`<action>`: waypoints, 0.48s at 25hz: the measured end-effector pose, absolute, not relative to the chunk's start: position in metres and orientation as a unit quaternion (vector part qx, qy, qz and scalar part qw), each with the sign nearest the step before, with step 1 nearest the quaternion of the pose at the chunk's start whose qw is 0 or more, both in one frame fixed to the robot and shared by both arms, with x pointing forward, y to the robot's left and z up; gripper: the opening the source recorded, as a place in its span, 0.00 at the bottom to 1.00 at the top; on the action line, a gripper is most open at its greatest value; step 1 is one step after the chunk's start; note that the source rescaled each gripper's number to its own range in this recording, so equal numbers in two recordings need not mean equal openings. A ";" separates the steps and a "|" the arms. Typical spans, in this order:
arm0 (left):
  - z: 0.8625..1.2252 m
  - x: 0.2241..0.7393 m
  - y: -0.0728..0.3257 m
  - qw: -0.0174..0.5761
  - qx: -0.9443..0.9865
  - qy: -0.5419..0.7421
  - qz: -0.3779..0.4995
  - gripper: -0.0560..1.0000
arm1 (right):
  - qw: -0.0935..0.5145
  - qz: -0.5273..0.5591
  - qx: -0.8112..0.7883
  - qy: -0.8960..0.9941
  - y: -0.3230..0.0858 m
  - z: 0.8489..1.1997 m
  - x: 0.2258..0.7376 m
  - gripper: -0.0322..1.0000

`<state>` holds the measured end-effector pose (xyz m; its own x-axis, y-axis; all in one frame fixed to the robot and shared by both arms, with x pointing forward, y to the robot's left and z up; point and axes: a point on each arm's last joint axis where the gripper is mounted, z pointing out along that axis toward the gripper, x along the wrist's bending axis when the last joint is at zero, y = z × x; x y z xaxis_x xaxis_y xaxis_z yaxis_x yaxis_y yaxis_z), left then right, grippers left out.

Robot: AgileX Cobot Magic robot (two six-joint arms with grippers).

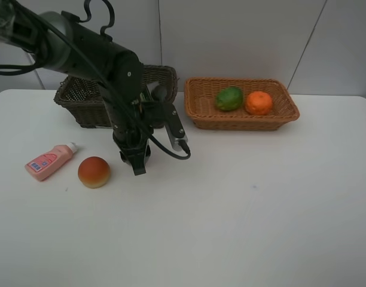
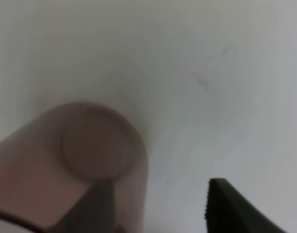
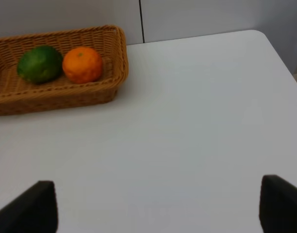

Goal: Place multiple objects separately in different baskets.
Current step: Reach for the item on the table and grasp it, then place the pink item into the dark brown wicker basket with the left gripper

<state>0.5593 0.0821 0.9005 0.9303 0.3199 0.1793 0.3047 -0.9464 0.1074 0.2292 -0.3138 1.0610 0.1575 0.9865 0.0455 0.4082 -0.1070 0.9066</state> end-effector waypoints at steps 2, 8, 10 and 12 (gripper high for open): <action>0.898 0.560 0.082 0.039 0.982 0.160 0.097 0.15 | 0.397 0.364 0.649 0.537 -0.314 1.061 0.229 0.83; 0.896 0.560 0.082 0.038 0.982 0.160 0.097 0.05 | 0.397 0.364 0.649 0.537 -0.314 1.061 0.229 0.83; 0.897 0.560 0.081 0.040 0.981 0.160 0.098 0.05 | 0.397 0.364 0.649 0.537 -0.314 1.061 0.229 0.83; 0.896 0.560 0.081 0.041 0.981 0.160 0.099 0.05 | 0.397 0.364 0.649 0.537 -0.314 1.061 0.229 0.83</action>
<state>0.5604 0.0812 0.8963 0.9296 0.3214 0.1806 0.3053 -0.9457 0.1115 0.2292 -0.3138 1.0610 0.1575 0.9865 0.0455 0.4082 -0.1070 0.9066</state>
